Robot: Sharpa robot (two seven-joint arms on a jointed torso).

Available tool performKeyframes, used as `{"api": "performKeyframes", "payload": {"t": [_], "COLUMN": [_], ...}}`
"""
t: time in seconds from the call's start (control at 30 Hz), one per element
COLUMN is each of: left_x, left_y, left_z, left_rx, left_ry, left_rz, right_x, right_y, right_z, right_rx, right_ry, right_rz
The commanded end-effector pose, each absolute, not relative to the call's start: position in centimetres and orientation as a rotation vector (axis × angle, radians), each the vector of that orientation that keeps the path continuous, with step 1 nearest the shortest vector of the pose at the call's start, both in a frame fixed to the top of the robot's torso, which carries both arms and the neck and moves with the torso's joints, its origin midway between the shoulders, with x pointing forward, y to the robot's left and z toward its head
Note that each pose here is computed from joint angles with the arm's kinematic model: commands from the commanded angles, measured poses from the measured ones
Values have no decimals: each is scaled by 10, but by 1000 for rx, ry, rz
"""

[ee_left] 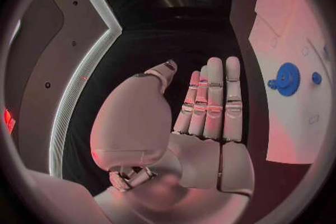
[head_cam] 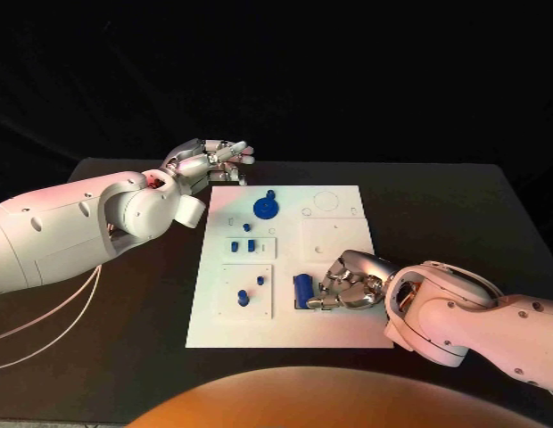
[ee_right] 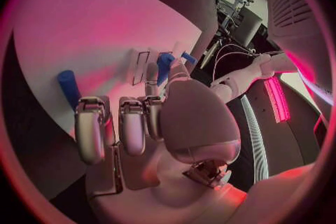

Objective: Assemble the parts on the task board

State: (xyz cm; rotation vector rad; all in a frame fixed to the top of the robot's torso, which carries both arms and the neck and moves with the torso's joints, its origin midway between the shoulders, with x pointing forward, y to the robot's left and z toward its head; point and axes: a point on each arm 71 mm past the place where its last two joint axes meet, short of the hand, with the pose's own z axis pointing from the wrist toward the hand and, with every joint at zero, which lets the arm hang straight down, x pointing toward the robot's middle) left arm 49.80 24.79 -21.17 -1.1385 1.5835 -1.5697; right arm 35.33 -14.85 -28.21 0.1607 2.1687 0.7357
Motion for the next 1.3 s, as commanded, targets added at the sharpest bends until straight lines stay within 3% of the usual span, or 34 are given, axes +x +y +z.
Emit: {"api": "performKeyframes", "payload": {"t": [0.03, 0.43, 0.83, 1.03, 1.3], "left_x": [497, 498, 498, 498, 497], "left_y": [246, 248, 248, 249, 249], "left_z": [-210, -211, -211, -211, -210], "left_rx": [-1136, -1138, -1138, -1138, -1137], "left_ry": [1585, 1583, 1583, 1582, 1580], "left_rz": [-1591, -1585, -1584, -1584, -1586], "right_x": [353, 351, 352, 359, 374], "right_y": [-151, -148, -153, -169, -214], "right_z": [-284, -286, -283, -268, -248], "right_rx": [123, 89, 118, 179, 198], "right_ry": [2194, 2242, 2205, 2110, 1973], "right_rz": [716, 743, 741, 724, 602]}}
